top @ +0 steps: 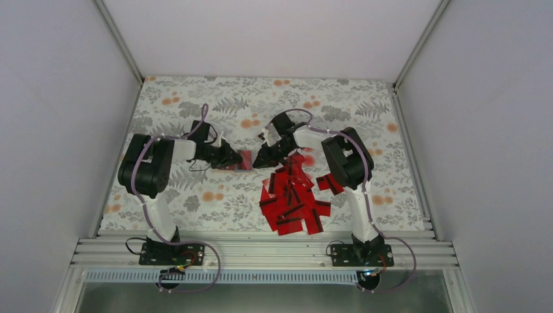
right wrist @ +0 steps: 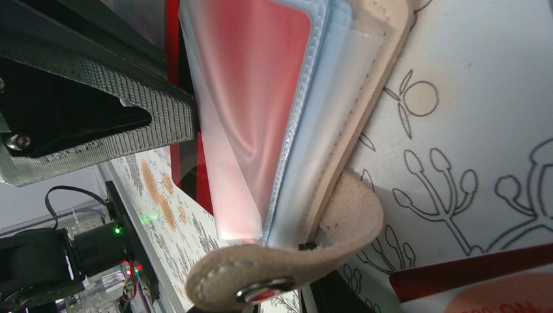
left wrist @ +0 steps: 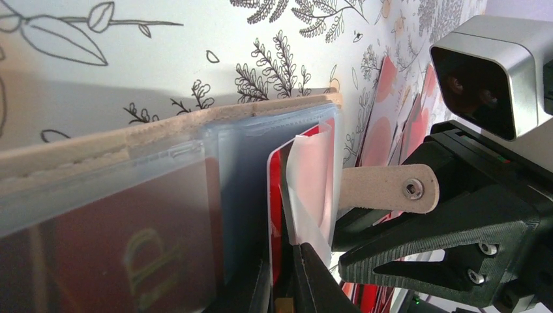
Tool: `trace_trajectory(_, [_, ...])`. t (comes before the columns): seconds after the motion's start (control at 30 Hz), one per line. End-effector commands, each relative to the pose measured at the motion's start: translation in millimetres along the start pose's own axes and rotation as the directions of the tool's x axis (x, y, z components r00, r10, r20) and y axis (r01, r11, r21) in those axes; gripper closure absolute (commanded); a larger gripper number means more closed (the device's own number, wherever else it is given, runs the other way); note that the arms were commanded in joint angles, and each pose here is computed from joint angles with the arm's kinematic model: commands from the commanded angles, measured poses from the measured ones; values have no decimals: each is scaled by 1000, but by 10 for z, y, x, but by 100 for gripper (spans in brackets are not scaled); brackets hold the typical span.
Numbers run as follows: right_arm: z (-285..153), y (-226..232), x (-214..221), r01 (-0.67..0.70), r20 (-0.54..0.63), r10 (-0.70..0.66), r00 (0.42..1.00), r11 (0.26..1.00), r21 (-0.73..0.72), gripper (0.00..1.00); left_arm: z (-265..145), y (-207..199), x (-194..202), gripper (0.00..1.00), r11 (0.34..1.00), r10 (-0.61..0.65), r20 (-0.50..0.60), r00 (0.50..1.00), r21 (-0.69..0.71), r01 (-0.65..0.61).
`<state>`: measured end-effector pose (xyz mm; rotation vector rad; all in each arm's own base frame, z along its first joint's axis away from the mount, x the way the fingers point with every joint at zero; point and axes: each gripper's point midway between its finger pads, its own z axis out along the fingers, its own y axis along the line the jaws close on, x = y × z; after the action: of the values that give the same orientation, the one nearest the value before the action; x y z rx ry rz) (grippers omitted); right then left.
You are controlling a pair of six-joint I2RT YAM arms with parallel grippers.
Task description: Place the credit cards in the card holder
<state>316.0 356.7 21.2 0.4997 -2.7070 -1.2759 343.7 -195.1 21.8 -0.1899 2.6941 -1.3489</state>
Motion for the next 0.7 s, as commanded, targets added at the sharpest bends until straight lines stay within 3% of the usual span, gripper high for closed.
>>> trace_trajectory(0.0, [133,-90,56,9,-25,-8,1000,1000,27,84,53,245,83,89,992,-23,-29,999,-123,19])
trace_trajectory(0.23, [93,-56,37,13,-15,-12,1000,999,32,84,-35,209,114,75,987,-36,-26,999,-155,32])
trace_trajectory(0.67, [-27,101,-44,34,14,-34,999,999,30,84,-217,53,49,41,980,-24,2,1000,-198,24])
